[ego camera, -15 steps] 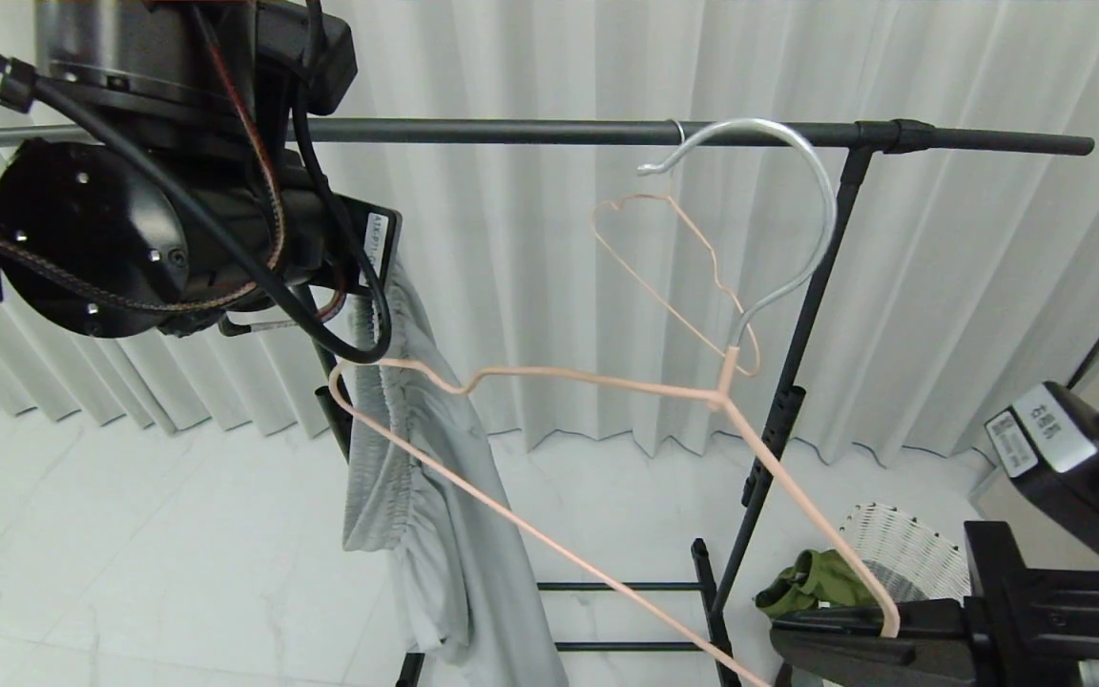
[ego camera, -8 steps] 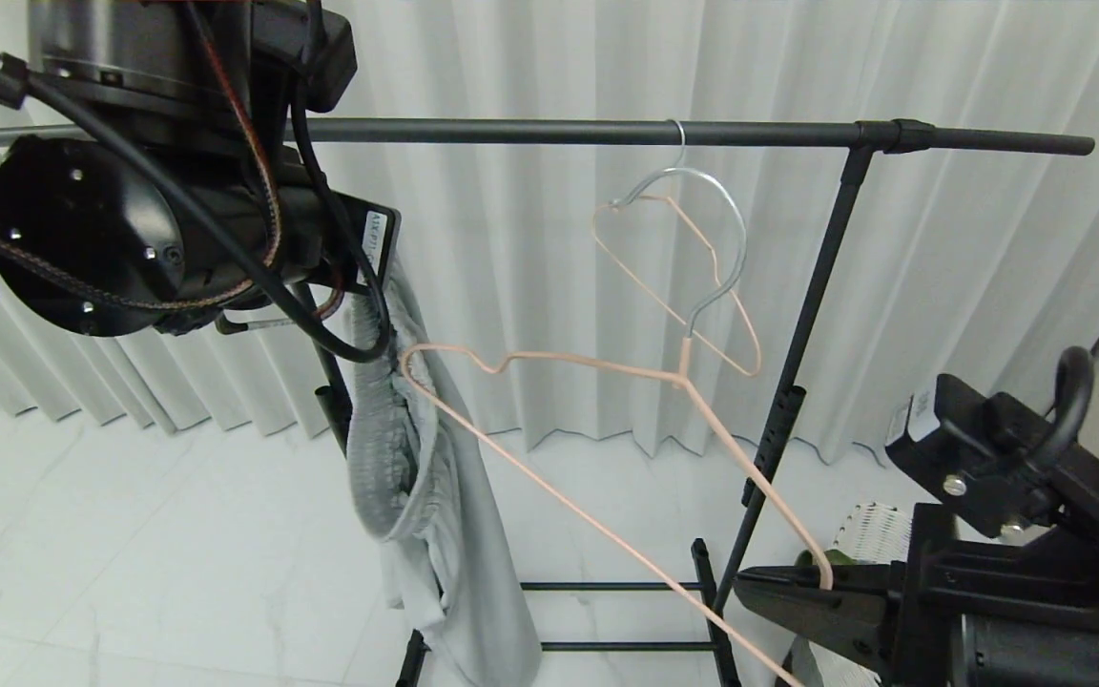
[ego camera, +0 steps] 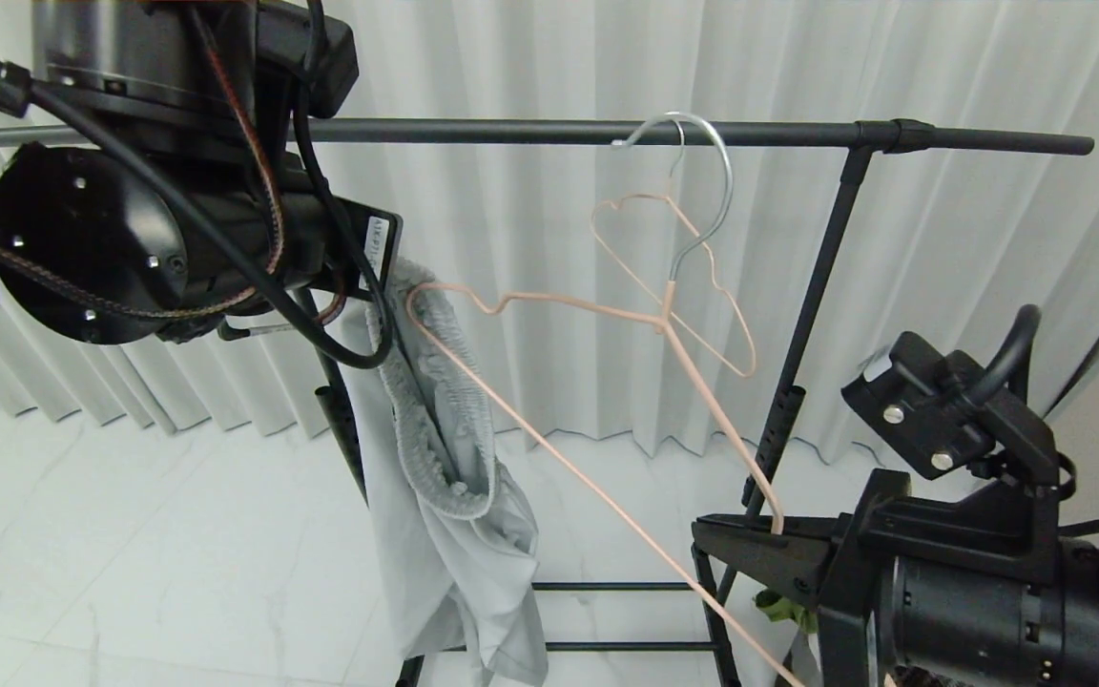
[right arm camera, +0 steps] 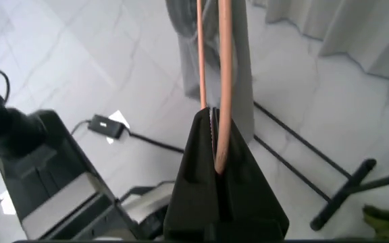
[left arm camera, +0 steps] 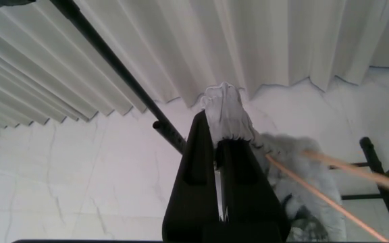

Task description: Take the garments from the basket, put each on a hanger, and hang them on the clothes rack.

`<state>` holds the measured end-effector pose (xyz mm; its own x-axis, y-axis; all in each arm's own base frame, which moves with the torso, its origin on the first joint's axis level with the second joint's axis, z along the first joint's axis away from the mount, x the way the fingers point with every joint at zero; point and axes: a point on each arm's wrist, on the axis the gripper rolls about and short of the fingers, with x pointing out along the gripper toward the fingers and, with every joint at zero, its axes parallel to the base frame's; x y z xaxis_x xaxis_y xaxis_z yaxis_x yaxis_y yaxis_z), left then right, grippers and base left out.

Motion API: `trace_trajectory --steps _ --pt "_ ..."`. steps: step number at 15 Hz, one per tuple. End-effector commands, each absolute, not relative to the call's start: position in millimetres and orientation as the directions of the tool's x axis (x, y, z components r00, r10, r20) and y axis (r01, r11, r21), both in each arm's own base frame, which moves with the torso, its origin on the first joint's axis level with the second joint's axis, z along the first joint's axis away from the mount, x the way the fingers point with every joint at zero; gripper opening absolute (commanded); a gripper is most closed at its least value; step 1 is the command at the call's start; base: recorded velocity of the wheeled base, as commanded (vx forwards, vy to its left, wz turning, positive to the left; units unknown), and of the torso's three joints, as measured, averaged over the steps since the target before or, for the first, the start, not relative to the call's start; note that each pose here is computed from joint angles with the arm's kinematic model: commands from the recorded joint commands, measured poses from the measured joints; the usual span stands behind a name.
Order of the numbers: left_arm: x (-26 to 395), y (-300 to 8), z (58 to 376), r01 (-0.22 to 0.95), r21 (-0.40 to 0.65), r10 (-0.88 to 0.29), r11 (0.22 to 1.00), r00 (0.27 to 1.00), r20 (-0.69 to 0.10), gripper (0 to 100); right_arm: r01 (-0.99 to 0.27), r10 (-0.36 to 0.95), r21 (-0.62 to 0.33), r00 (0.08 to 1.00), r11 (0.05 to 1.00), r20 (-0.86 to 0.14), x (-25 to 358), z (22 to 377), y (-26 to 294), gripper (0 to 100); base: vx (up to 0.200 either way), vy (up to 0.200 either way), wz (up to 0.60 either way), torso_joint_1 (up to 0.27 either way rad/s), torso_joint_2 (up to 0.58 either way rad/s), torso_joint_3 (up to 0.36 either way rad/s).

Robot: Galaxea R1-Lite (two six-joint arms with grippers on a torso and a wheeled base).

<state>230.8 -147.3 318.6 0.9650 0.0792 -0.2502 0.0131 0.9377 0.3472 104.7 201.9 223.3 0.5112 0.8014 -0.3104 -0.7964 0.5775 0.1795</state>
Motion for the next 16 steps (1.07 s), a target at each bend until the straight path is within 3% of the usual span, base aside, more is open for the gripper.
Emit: trace_trajectory --steps 1,5,10,13,16 --pt "227.4 -148.0 318.9 0.02 0.342 0.07 0.939 0.966 -0.249 0 -0.798 0.803 0.181 0.507 0.574 -0.312 107.7 219.4 207.9 0 0.0 0.0 0.0 0.0 0.0 0.0" --pt "218.5 -151.3 314.5 0.059 0.342 0.035 0.938 0.964 -0.263 0 -0.809 0.814 0.185 0.488 0.558 -0.316 109.7 215.7 213.7 0 0.0 0.0 0.0 0.0 0.0 0.0" --pt "194.4 -145.4 306.5 0.197 0.348 -0.091 0.916 0.95 -0.299 0 -0.82 0.821 0.188 0.465 0.54 -0.331 110.1 211.8 215.7 0 0.0 0.0 0.0 0.0 0.0 0.0" --pt "183.7 -147.9 309.6 0.226 0.334 -0.13 0.915 0.949 -0.287 0 -0.816 0.813 0.189 0.462 0.547 -0.355 114.5 203.4 224.3 0 0.0 0.0 0.0 0.0 0.0 0.0" --pt "173.5 -155.5 311.3 0.267 0.303 -0.182 0.915 0.942 -0.281 0 -0.819 0.824 0.193 0.468 0.54 -0.319 124.0 193.3 243.1 0 0.0 0.0 0.0 0.0 0.0 0.0"
